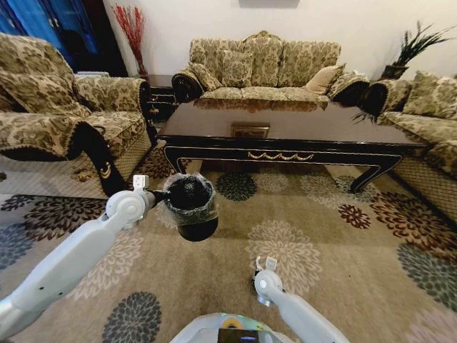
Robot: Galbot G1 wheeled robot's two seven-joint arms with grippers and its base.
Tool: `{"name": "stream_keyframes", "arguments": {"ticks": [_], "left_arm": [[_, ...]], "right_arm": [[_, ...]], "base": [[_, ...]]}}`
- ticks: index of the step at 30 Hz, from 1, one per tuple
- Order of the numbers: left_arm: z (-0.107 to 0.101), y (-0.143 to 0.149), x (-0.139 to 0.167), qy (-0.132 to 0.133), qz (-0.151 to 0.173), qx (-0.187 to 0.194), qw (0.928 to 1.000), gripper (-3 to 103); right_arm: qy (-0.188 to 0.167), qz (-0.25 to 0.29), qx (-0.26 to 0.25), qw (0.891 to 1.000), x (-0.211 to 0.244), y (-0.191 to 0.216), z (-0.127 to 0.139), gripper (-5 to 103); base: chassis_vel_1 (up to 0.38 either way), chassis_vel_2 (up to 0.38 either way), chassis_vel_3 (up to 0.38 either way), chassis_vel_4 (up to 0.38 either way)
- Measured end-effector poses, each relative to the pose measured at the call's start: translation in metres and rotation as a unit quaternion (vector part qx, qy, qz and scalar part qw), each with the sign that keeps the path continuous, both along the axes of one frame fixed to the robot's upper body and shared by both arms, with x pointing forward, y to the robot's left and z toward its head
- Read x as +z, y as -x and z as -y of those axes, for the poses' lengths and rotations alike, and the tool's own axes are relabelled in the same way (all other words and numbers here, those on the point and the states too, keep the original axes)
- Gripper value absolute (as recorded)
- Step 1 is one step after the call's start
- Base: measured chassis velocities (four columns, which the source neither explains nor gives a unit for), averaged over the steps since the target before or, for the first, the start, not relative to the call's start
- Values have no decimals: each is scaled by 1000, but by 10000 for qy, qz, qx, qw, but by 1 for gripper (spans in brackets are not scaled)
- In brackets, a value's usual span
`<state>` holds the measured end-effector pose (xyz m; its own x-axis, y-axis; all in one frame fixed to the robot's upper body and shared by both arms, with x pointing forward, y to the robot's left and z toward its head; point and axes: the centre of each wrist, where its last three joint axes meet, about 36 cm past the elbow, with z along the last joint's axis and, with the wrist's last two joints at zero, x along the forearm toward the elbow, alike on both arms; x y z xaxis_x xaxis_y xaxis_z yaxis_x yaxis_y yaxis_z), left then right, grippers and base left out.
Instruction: Move to the front of the table and pick up the trash from the floor, then place it into the trash bin.
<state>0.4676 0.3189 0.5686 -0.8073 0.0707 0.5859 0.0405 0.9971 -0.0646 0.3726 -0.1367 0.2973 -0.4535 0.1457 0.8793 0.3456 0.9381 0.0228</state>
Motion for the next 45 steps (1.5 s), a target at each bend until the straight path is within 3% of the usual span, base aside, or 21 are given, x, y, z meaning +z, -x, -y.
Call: {"name": "stream_keyframes", "arguments": {"ticks": [4, 5, 7, 9, 10, 11, 13, 14, 17, 18, 20, 21, 25, 26, 29, 30, 32, 34, 39, 44, 45], "left_arm": [[6, 5, -10, 16, -96, -53, 9999, 4], [6, 5, -10, 16, -96, -53, 9999, 4], [12, 8, -20, -2, -194, -107, 9998, 4], [17, 11, -28, -48, -279, -170, 9995, 4], [17, 11, -28, -48, -279, -170, 9995, 4], [22, 13, -34, -79, -336, -222, 9992, 4], [30, 15, -42, -112, -424, -324, 9985, 4], [30, 15, -42, -112, -424, -324, 9985, 4], [35, 10, -50, -179, -526, -390, 9977, 4], [35, 10, -50, -179, -526, -390, 9977, 4], [40, 5, -55, -202, -568, -446, 9972, 4], [40, 5, -55, -202, -568, -446, 9972, 4], [55, -12, -60, -169, -570, -543, 9968, 4], [55, -12, -60, -169, -570, -543, 9968, 4], [62, -25, -63, -190, -584, -575, 9965, 4], [62, -25, -63, -190, -584, -575, 9965, 4], [66, -32, -64, -198, -587, -590, 9963, 4], [69, -39, -63, -195, -578, -593, 9964, 4], [73, -44, -61, -142, -552, -607, 9965, 4], [73, -46, -60, -117, -530, -596, 9967, 4], [72, -46, -59, -120, -521, -587, 9968, 4]], "right_arm": [[-197, 899, 42, 9958, 33, -5, 8, 16], [-197, 899, 42, 9958, 33, -5, 8, 16], [-485, 1795, 128, 9825, 58, -16, 15, 16], [-792, 2745, 219, 9581, 70, -27, 24, 16], [-792, 2745, 219, 9581, 70, -27, 24, 16], [-1040, 3526, 377, 9292, 77, -37, 30, 16], [-1364, 4459, 673, 8821, 88, -51, 40, 16], [-1364, 4459, 673, 8821, 88, -51, 40, 16], [-1872, 5330, 1058, 8184, 110, -65, 41, 16], [-1872, 5330, 1058, 8184, 110, -65, 41, 16], [-2152, 5814, 1422, 7716, 114, -75, 39, 16], [-2152, 5814, 1422, 7716, 114, -75, 39, 16], [-2541, 6372, 2132, 6956, 113, -93, 27, 16], [-2541, 6372, 2132, 6956, 113, -93, 27, 16], [-2741, 6474, 2659, 6596, 107, -95, 13, 16], [-2741, 6474, 2659, 6596, 107, -95, 13, 16], [-2844, 6466, 2935, 6442, 102, -93, 5, 16], [-2927, 6403, 3091, 6394, 95, -89, -5, 16], [-2882, 6324, 3251, 6413, 82, -85, -11, 16], [-2775, 6237, 3226, 6556, 71, -82, -10, 14], [-2759, 6226, 3218, 6577, 70, -82, -9, 19]], "base": [[0, 0, 0, 0], [0, 0, 0, 0], [0, 0, 0, 0], [0, 0, 0, 0], [0, 0, 0, 0], [0, 0, 0, 0], [0, 0, 0, 0], [0, 0, 0, 0], [0, 0, 0, 0], [0, 0, 0, 0], [0, 0, 0, 0], [0, 0, 0, 0], [0, 0, 0, 0], [0, 0, 0, 0], [0, 0, 0, 0], [0, 0, 0, 0], [0, 0, 0, 0], [0, 0, 0, 0], [0, 0, 0, 0], [0, 0, 0, 0], [0, 0, 0, 0]]}}
